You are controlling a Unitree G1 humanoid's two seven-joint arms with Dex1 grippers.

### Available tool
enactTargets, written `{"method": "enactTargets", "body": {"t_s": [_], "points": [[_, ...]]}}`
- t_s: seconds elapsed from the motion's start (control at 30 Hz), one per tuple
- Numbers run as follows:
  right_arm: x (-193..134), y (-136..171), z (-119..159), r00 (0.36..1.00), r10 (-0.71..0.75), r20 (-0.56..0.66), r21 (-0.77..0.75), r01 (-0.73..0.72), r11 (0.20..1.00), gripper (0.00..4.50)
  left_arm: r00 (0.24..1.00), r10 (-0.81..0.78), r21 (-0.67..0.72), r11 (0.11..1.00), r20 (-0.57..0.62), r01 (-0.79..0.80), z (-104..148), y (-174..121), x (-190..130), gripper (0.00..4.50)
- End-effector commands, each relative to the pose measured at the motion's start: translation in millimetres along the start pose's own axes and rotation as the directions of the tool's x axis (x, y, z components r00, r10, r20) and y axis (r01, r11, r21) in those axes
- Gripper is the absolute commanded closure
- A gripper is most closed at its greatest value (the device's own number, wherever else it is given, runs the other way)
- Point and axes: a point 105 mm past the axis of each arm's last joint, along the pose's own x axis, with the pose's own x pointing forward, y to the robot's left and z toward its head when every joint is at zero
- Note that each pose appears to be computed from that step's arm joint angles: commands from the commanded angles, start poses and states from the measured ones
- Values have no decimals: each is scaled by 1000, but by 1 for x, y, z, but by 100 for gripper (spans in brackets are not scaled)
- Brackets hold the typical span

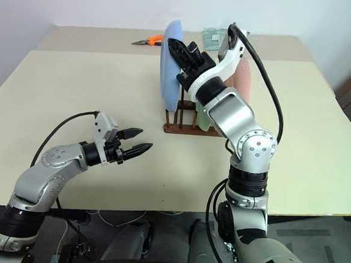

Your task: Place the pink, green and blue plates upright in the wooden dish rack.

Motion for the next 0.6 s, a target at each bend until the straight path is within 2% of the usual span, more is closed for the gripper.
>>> {"method": "enactTargets", "body": {"t_s": [0.03, 0.27, 0.6], "points": [[-1, 7, 5, 999, 19, 26, -11, -18, 1000, 444, 999, 3, 42, 999, 36, -4, 12, -1, -3, 136], [-10, 25, 26, 994, 66, 85, -34, -64, 997, 444, 999, -6, 38, 999, 32, 4, 11, -2, -2, 136], [-11, 18, 23, 996, 11, 92, 11, -13, 1000, 444, 999, -14, 34, 999, 31, 13, 11, -3, -1, 136]]}}
